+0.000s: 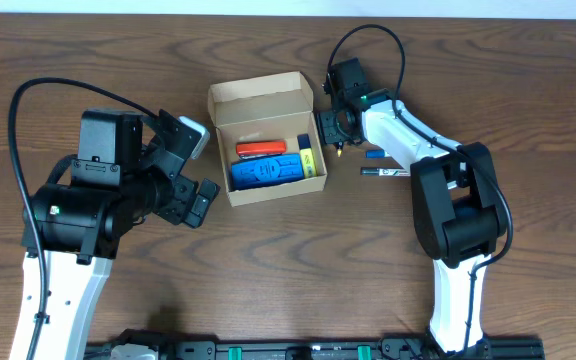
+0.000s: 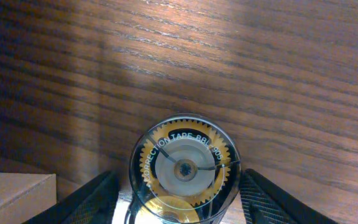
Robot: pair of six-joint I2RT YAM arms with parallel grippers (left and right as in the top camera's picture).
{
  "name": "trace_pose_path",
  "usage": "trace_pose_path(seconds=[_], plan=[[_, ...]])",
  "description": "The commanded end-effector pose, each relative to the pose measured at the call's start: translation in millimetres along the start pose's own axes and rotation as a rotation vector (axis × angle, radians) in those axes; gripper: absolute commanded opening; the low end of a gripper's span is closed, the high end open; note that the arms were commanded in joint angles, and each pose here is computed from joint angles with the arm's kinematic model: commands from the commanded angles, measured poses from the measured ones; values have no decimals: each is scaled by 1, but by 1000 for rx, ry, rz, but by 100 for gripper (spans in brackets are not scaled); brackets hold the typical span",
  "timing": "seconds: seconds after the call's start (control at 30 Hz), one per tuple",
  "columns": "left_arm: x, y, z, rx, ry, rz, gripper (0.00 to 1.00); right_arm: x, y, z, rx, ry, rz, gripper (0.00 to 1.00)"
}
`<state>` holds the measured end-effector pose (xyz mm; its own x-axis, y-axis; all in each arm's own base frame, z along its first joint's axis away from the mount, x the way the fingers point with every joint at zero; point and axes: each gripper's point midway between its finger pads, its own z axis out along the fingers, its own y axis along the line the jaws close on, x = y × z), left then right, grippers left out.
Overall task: Pack container
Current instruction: 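Carry the correction tape left and lower it into the box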
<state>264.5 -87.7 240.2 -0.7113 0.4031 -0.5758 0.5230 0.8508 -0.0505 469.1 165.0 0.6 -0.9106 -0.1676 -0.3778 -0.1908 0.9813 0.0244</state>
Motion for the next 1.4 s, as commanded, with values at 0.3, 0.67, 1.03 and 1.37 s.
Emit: trace_pose_path(seconds=[0.3, 0.67, 1.03, 1.37], plan=[[-3, -1, -3, 9, -13, -8, 95, 10, 2, 2, 6, 37, -2, 45], [-3, -1, -3, 8, -13, -8, 95, -33, 5, -82, -20, -139, 6, 34], [-3, -1, -3, 8, -13, -8, 95, -66, 46, -243, -113, -467, -111, 32], [-3, -1, -3, 9, -13, -8, 95, -18, 150, -216, -341, -404, -785, 31]])
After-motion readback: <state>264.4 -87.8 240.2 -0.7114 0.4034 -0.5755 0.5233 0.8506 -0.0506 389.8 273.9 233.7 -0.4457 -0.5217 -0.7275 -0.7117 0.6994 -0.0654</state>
